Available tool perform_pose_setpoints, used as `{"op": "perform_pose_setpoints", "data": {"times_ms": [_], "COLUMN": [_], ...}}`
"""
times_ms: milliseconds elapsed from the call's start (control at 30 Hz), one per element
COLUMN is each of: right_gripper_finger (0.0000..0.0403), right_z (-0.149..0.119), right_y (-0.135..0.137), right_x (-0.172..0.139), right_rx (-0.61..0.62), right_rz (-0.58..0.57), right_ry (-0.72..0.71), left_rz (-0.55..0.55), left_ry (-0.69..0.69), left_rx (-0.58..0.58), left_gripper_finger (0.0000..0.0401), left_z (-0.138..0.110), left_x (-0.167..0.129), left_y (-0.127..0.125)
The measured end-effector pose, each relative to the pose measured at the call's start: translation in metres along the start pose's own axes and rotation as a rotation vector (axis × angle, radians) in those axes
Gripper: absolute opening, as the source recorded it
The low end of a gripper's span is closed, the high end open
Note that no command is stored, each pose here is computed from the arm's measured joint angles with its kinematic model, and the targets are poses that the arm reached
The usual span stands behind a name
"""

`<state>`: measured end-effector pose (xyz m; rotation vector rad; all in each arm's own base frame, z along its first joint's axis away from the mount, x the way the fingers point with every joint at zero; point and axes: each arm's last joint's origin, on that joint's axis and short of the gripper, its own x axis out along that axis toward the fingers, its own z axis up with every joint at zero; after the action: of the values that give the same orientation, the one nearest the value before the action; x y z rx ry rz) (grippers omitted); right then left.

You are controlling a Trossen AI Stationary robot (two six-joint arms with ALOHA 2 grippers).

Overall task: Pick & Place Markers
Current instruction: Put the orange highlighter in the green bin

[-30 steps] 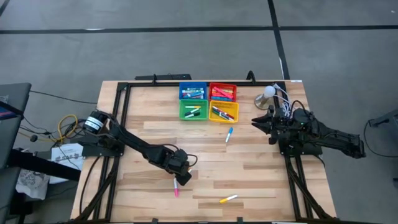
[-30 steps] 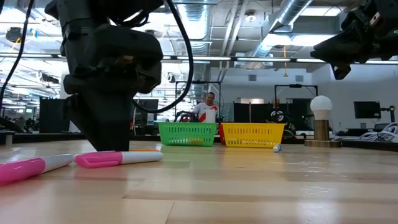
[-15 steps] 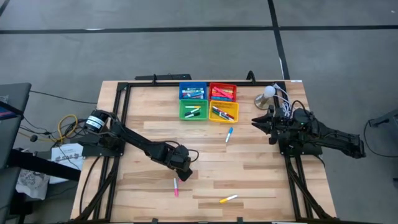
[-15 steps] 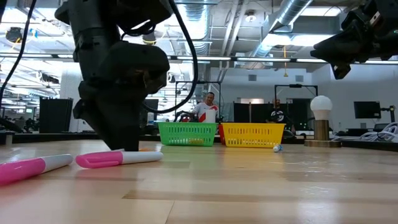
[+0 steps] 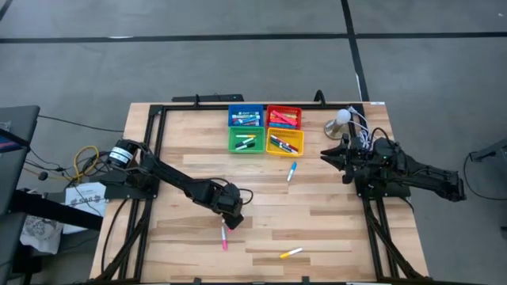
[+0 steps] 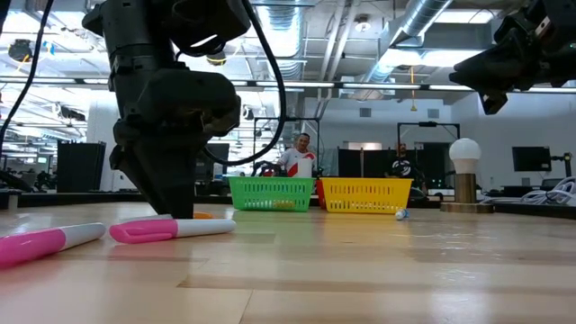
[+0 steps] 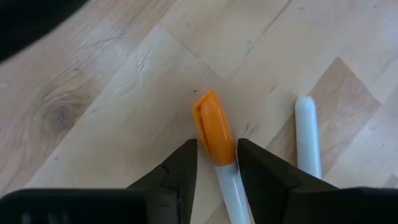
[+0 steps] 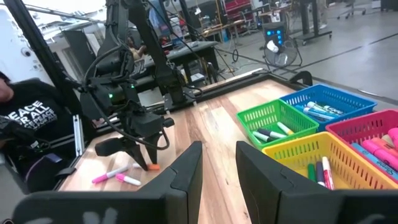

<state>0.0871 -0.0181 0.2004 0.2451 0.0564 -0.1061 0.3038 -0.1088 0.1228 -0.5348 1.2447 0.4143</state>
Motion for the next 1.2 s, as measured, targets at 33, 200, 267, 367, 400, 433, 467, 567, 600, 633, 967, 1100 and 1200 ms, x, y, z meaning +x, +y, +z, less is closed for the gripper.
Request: {"op": "perform_pose_setpoints", "data": {"times_ms": [33, 200, 267, 367, 400, 433, 467, 567, 600, 633, 967, 1100, 1200], "right_gripper_finger": [0.0087, 0.0087, 0.0087, 0.0087, 0.0087, 0.0087, 0.0087, 0.0087, 0.0087, 0.0087, 0.0087, 0.0087, 0.0087], "right_z": [0.000, 0.000, 0.000, 0.000, 0.000, 0.000, 0.000, 0.000, 0.000, 0.000, -0.001, -0.001, -0.001], "right_y": [0.000, 0.000, 0.000, 0.000, 0.000, 0.000, 0.000, 0.000, 0.000, 0.000, 0.000, 0.000, 0.000], "right_x": [0.000, 0.000, 0.000, 0.000, 0.000, 0.000, 0.000, 0.000, 0.000, 0.000, 0.000, 0.000, 0.000], "right_rx": [-0.002, -0.003, -0.004, -0.004, -0.003, -0.004, -0.004, -0.004, -0.004, -0.004, -0.003, -0.004, -0.011], "right_rz": [0.000, 0.000, 0.000, 0.000, 0.000, 0.000, 0.000, 0.000, 0.000, 0.000, -0.001, -0.001, -0.003], "right_ry": [0.000, 0.000, 0.000, 0.000, 0.000, 0.000, 0.000, 0.001, 0.001, 0.002, 0.007, 0.007, 0.013], "left_rz": [0.001, 0.013, 0.017, 0.006, 0.002, -0.004, -0.001, 0.014, 0.009, 0.005, -0.059, -0.097, -0.117], "left_ry": [0.002, 0.011, 0.013, 0.009, 0.005, -0.001, -0.008, -0.047, -0.064, -0.075, -0.181, -0.218, -0.222], "left_rx": [0.000, -0.001, -0.002, -0.003, -0.004, -0.004, -0.003, -0.008, -0.016, -0.026, -0.035, -0.045, -0.038], "left_gripper_finger": [0.0117, 0.0098, 0.0078, 0.0045, 0.0038, 0.0038, 0.0038, 0.0038, 0.0038, 0.0038, 0.0039, 0.0045, 0.0042], "left_z": [0.000, -0.001, -0.001, -0.001, -0.001, 0.000, 0.000, 0.002, 0.005, 0.008, 0.034, 0.037, 0.035], "left_x": [0.000, 0.000, 0.000, -0.004, -0.006, -0.009, -0.012, -0.020, -0.026, -0.031, -0.071, -0.085, -0.090], "left_y": [0.000, 0.001, 0.002, 0.002, 0.002, 0.002, 0.003, 0.007, 0.008, 0.009, 0.030, 0.032, 0.031]}}
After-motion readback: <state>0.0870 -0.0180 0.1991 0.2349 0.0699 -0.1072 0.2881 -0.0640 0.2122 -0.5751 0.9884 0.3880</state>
